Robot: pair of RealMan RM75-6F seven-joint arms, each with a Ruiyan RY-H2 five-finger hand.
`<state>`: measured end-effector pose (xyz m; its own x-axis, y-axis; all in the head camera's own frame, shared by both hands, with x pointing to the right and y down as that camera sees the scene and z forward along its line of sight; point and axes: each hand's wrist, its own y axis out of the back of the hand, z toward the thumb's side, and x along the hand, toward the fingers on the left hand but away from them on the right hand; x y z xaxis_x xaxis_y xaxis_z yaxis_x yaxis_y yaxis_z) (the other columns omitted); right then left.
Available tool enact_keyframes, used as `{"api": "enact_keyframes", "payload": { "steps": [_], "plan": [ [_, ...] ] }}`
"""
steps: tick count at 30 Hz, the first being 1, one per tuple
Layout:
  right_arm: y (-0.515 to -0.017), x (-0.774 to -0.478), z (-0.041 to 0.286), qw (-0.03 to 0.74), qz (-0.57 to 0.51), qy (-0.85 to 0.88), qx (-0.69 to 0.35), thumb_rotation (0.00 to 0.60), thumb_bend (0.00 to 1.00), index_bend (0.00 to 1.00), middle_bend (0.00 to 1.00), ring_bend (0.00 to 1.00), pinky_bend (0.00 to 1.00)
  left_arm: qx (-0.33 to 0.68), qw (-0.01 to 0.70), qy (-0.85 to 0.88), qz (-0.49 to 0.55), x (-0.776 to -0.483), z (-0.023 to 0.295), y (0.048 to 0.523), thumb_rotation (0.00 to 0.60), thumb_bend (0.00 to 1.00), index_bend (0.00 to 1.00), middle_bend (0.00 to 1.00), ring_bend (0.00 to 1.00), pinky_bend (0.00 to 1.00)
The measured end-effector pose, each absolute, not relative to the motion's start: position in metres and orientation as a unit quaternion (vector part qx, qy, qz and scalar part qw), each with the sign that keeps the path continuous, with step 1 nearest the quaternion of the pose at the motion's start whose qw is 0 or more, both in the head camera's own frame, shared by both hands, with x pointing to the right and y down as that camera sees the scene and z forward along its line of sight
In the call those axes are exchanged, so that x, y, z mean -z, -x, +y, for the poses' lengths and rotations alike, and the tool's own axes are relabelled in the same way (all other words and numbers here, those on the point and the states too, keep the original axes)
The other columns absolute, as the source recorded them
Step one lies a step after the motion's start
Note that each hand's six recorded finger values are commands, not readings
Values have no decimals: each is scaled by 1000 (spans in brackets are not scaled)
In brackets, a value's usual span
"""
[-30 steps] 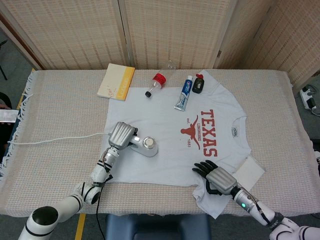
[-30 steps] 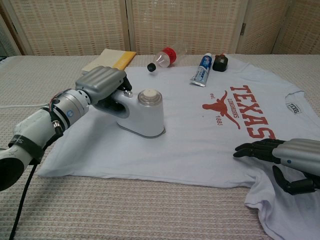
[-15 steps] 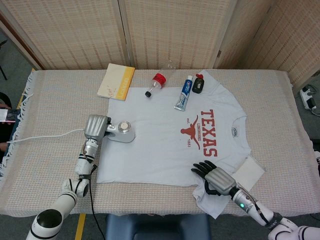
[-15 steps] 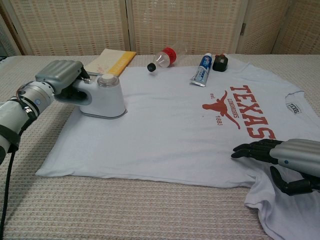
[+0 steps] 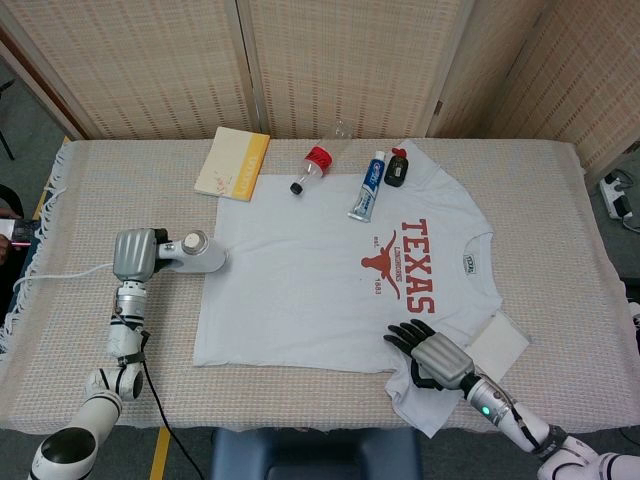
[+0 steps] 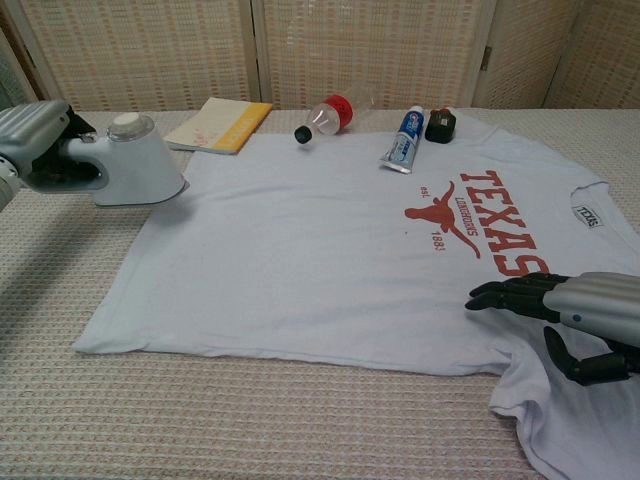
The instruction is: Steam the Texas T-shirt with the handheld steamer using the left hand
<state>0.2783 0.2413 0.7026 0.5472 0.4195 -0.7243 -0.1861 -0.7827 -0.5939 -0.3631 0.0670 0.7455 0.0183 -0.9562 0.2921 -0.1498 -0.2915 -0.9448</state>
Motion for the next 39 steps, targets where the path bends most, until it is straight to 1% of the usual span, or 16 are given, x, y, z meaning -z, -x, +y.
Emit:
{"api": "enact_keyframes", "payload": {
  "steps": [5,9,15,22,29,39],
  "plan": [
    [-278,-703,240,321,-72,819,-470,252,961,0,10,0,0,473,391,635,470,-733,83,347,600,371,900,1000,863,758],
    [-278,-704,241,320,-71,820,-469,252,962,0,10,0,0,429,398,673,452,-730,103,317,600,371,901,1000,863,759],
    [-279,-706,244,316,-66,821,-471,253,961,0,10,0,0,393,409,718,403,-731,136,273,600,371,902,1000,863,760],
    [-281,-707,244,312,-70,821,-474,251,961,0,10,0,0,391,441,728,350,-740,158,239,600,371,907,1000,863,760],
    [-282,-707,244,312,-69,819,-476,250,962,0,10,0,0,410,461,715,328,-751,165,241,600,371,908,1000,863,763],
    [-278,-707,244,307,-71,823,-473,250,961,0,10,0,0,462,497,667,307,-757,157,286,600,373,909,1000,863,763]
  ]
}}
